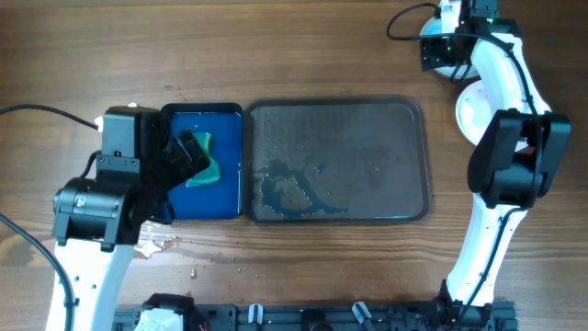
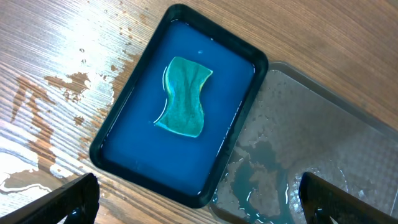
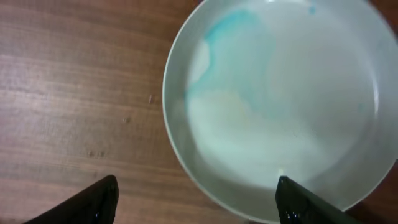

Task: Clean dirty plates on tray and stack at the side

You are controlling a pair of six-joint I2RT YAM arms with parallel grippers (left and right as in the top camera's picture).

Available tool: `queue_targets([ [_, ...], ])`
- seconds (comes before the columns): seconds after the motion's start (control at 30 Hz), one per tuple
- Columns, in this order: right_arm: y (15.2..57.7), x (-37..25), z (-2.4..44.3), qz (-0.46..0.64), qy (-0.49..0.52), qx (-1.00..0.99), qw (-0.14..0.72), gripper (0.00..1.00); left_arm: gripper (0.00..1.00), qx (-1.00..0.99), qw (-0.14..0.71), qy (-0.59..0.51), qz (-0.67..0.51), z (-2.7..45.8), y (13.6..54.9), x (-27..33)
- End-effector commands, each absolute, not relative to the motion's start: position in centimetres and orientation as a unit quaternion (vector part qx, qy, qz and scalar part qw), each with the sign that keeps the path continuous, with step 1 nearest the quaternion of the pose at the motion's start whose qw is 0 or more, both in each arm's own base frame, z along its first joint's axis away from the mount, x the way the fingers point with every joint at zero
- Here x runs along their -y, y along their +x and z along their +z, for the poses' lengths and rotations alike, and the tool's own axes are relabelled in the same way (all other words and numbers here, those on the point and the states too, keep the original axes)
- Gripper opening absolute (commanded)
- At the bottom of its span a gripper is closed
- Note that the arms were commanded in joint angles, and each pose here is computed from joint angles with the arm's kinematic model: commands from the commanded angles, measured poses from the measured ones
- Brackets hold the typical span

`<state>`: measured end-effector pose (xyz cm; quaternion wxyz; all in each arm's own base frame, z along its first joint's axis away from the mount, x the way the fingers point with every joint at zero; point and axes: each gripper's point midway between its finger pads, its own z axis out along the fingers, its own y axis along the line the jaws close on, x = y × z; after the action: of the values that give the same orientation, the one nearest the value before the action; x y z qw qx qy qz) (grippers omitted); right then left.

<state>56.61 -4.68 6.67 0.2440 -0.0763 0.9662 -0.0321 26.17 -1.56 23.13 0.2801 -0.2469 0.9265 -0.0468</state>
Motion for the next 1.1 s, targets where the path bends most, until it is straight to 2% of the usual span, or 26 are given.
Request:
queue_targets([
  [0.0,57.5,4.4,6.3,-0.029,-0.09,-0.963,0.253,0.83,1.0,-0.925,0.284,-0.247,-0.053,23.6,26.4,1.8],
  [0.2,56.6,3.9,0.6,-0.005,-0.088,-0.975,0.205,0.83,1.0,-0.926,0.282,-0.245,-0.06,23.5,26.3,2.1],
  [0.37,56.5,3.5,-0.7,0.012,-0.066,-0.978,0.198,0.79,1.0,-0.927,0.279,-0.243,-0.067,23.5,26.3,2.3],
  [0.4,56.5,3.3,-0.7,0.019,-0.066,-0.978,0.198,0.73,1.0,-0.927,0.279,-0.243,-0.067,23.5,26.3,2.3],
  [0.43,56.4,3.0,-0.8,0.027,-0.067,-0.978,0.196,0.62,1.0,-0.927,0.278,-0.242,-0.066,23.5,26.3,2.3],
  [0.5,55.9,2.6,-0.9,0.039,-0.066,-0.979,0.186,0.33,1.0,-0.927,0.278,-0.243,-0.066,23.5,26.3,2.3],
  [0.57,55.5,2.5,-1.1,0.044,-0.057,-0.982,0.177,0.28,1.0,-0.927,0.278,-0.243,-0.066,23.5,26.3,2.3],
  [0.63,55.1,2.4,-1.2,0.047,-0.053,-0.983,0.169,0.11,1.0,-0.927,0.278,-0.243,-0.066,23.5,26.3,2.3],
  [0.7,54.6,2.3,-1.3,0.05,-0.044,-0.985,0.159,0.05,1.0,-0.927,0.278,-0.243,-0.066,23.5,26.3,2.3],
  [0.9,54.3,2.3,-0.8,0.05,-0.044,-0.986,0.155,0.05,1.0,-0.927,0.278,-0.243,-0.066,23.5,26.3,2.3],
  [1.07,56.8,2.8,5.9,0.02,-0.044,-0.969,0.241,0.05,1.0,-0.927,0.279,-0.243,-0.067,23.5,26.3,2.3],
])
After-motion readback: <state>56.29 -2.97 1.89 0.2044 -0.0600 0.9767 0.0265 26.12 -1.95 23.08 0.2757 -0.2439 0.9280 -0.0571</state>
